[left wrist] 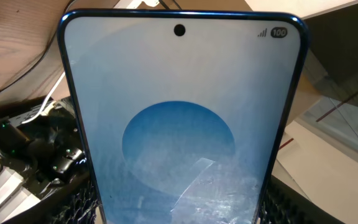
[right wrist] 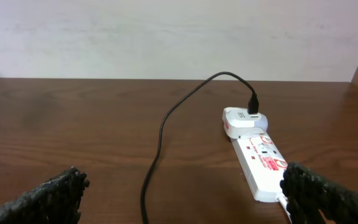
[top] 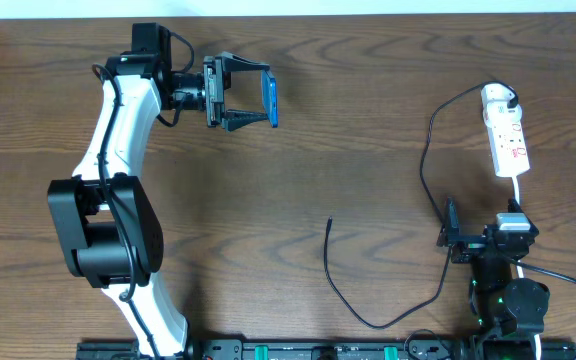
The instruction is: Plug charger to phone and switch on socket
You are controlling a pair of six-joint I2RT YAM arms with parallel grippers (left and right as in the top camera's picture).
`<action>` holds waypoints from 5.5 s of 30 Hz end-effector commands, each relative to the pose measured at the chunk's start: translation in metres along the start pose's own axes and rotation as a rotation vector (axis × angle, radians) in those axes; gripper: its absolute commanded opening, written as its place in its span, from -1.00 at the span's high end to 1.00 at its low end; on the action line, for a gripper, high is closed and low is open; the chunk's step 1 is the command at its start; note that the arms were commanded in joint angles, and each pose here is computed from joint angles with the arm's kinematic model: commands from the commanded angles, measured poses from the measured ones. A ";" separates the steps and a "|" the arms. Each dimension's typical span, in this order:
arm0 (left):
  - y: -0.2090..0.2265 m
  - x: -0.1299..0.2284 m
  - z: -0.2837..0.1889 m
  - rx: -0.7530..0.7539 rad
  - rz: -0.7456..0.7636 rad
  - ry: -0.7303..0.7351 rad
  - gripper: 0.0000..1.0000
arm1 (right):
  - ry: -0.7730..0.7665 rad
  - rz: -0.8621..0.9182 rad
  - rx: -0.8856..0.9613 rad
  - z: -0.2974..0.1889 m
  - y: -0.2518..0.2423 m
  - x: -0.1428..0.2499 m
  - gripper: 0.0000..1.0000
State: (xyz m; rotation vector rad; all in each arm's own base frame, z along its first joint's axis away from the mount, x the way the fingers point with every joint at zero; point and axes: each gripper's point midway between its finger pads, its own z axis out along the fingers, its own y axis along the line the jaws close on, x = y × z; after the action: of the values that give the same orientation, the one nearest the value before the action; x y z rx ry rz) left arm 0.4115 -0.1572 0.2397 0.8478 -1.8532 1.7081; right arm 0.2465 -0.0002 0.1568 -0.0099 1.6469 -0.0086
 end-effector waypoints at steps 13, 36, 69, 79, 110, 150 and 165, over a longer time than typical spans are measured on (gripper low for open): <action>-0.013 0.021 -0.002 0.031 0.034 0.050 0.86 | 0.001 -0.012 -0.011 0.000 0.002 0.001 -0.99; -0.013 0.021 -0.002 0.030 0.035 0.048 0.85 | 0.001 -0.012 -0.011 0.000 0.002 0.001 -0.99; -0.013 0.021 -0.002 0.030 0.033 0.048 0.86 | 0.001 -0.012 -0.011 0.000 0.002 0.001 -0.99; -0.013 0.021 -0.002 0.029 -0.038 0.050 0.86 | 0.001 -0.012 -0.011 0.000 0.002 0.001 -0.99; 0.012 -0.028 -0.008 -0.125 0.094 -0.233 0.86 | 0.001 -0.012 -0.011 0.000 0.002 0.001 -0.98; 0.041 -0.073 -0.014 -0.344 0.127 -0.527 0.86 | 0.059 0.088 0.030 -0.010 -0.007 -0.055 -0.98; 0.041 -0.073 -0.014 -0.344 0.126 -0.527 0.86 | 0.496 0.533 -0.644 0.066 0.097 -0.110 -0.98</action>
State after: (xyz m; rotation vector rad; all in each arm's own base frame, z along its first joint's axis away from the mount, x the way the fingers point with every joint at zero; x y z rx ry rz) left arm 0.4306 -0.1330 0.1429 1.1556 -2.4756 1.1862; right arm 0.3247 0.0535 0.2380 -0.0052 2.0466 0.5604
